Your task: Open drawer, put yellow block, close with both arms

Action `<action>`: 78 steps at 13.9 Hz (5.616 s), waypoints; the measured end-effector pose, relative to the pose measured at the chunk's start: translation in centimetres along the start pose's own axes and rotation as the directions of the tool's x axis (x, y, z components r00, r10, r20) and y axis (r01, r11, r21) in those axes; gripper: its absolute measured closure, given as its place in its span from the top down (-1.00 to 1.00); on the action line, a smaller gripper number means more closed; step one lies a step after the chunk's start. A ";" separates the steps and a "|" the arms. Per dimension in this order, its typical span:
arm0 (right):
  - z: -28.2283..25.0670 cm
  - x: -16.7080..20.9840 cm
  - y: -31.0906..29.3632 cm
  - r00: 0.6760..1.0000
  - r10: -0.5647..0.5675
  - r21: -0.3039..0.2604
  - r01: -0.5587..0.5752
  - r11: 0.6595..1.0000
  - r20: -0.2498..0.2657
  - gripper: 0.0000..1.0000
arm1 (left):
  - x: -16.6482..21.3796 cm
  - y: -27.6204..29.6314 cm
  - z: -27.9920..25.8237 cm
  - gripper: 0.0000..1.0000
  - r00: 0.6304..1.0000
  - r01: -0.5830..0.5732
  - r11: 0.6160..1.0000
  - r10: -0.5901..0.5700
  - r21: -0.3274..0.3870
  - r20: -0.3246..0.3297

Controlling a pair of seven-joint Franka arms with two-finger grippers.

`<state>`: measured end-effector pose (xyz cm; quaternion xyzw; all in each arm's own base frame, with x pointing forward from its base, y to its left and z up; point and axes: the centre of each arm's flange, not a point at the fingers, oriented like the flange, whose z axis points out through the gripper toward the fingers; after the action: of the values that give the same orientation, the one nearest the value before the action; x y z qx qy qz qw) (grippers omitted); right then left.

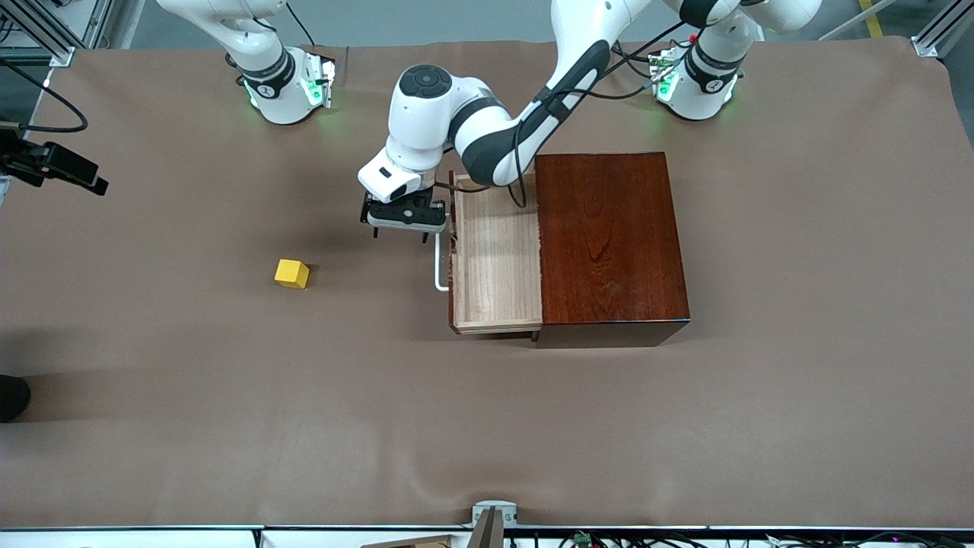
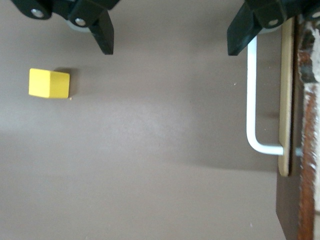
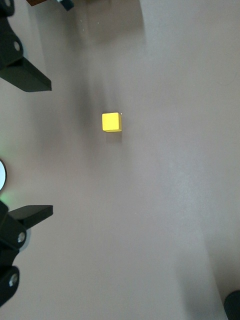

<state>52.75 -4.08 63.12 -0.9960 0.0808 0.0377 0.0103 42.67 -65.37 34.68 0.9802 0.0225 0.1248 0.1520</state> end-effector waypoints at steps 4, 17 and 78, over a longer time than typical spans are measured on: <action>1.3 -0.9 -4.3 0.997 -0.075 -0.007 0.075 0.997 0.029 1.00 | 6.5 -0.9 -6.9 1.00 0.990 0.109 0.992 -0.114 -0.060 -0.078; 21.7 -7.1 -10.5 0.995 -0.093 -0.012 0.093 0.996 -0.024 1.00 | 24.6 -20.5 -21.4 1.00 0.945 0.324 0.934 -0.312 0.148 -0.100; 31.8 -3.8 -55.0 0.990 0.138 0.187 -0.135 0.973 -0.003 0.81 | 24.4 -49.8 -40.7 1.00 0.944 -0.206 0.935 0.113 0.289 0.310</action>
<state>55.60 51.60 32.49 -0.9830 0.1522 0.0227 0.1001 55.74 -4.00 62.94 0.9979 -0.0607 -0.0126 -0.0166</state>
